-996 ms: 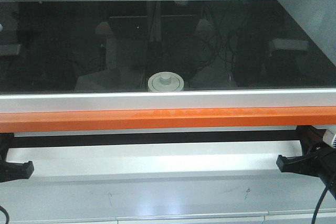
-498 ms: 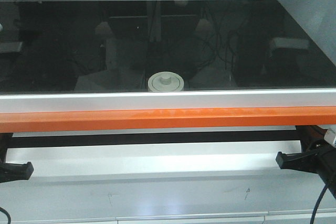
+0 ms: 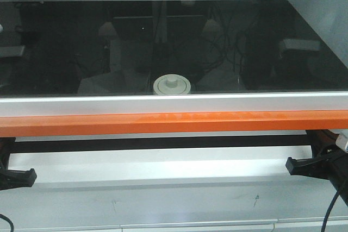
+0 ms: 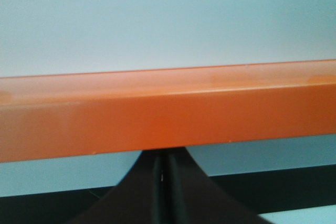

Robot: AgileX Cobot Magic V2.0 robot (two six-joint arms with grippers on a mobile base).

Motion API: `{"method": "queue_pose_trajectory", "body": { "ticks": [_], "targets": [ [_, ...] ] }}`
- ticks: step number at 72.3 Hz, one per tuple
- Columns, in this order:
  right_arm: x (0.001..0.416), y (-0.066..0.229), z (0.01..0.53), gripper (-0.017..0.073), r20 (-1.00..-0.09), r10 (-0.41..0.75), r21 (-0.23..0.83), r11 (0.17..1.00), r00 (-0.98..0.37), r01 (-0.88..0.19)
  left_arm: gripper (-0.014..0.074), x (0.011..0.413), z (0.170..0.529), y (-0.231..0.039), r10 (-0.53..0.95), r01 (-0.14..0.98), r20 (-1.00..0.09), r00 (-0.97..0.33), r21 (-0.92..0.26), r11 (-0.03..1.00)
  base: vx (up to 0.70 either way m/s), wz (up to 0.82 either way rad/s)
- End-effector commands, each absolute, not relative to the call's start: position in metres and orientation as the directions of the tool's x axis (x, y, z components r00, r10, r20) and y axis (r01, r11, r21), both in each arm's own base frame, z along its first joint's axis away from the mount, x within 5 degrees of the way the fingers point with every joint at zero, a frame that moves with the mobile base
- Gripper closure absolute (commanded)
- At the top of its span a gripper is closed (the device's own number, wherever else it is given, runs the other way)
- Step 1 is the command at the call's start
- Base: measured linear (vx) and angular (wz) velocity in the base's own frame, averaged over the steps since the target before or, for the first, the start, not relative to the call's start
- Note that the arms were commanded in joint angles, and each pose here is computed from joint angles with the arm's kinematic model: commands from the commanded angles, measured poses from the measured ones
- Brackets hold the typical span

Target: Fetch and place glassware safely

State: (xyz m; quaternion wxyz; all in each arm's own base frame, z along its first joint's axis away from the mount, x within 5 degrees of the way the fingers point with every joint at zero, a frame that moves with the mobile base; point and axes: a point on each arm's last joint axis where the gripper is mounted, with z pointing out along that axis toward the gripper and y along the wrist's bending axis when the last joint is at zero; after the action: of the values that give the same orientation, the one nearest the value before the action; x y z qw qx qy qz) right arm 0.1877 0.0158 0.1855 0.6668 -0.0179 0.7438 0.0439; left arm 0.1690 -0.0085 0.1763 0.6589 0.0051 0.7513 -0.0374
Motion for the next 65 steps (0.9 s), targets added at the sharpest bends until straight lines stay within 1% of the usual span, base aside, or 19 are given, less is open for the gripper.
{"method": "queue_pose_trajectory", "body": {
  "ticks": [1,8,18,28,40,65],
  "targets": [
    [0.194,0.019,0.211,0.056,-0.995,0.033,0.022,0.992,0.09,-0.126,0.0601,0.18,0.192,-0.009,-0.058,0.061,-0.998,-0.026,-0.06,0.996,0.0,0.0],
    [0.197,0.021,0.214,0.056,-0.994,0.049,0.034,0.989,0.099,-0.147,0.0601,0.183,0.194,-0.01,-0.054,0.065,-0.998,-0.033,-0.056,0.996,0.0,0.0],
    [0.198,0.021,0.216,0.056,-0.993,0.048,0.032,0.989,0.11,-0.146,0.0601,0.183,0.194,-0.01,-0.055,0.064,-0.998,-0.034,-0.057,0.996,0.0,0.0],
    [0.197,0.021,0.22,0.056,-0.991,0.05,0.031,0.989,0.128,-0.145,0.0601,0.183,0.197,-0.01,-0.063,0.067,-0.998,-0.012,-0.063,0.996,0.0,0.01],
    [0.19,0.02,0.232,0.056,-0.981,0.055,0.028,0.989,0.183,-0.146,0.0601,0.178,0.207,-0.009,-0.074,0.069,-0.997,0.038,-0.071,0.995,0.0,0.0],
    [0.184,0.02,0.24,0.056,-0.976,0.066,0.035,0.989,0.208,-0.147,0.0601,0.176,0.221,-0.011,-0.063,0.085,-0.995,0.078,-0.056,0.995,0.0,0.0]
  ]
}}
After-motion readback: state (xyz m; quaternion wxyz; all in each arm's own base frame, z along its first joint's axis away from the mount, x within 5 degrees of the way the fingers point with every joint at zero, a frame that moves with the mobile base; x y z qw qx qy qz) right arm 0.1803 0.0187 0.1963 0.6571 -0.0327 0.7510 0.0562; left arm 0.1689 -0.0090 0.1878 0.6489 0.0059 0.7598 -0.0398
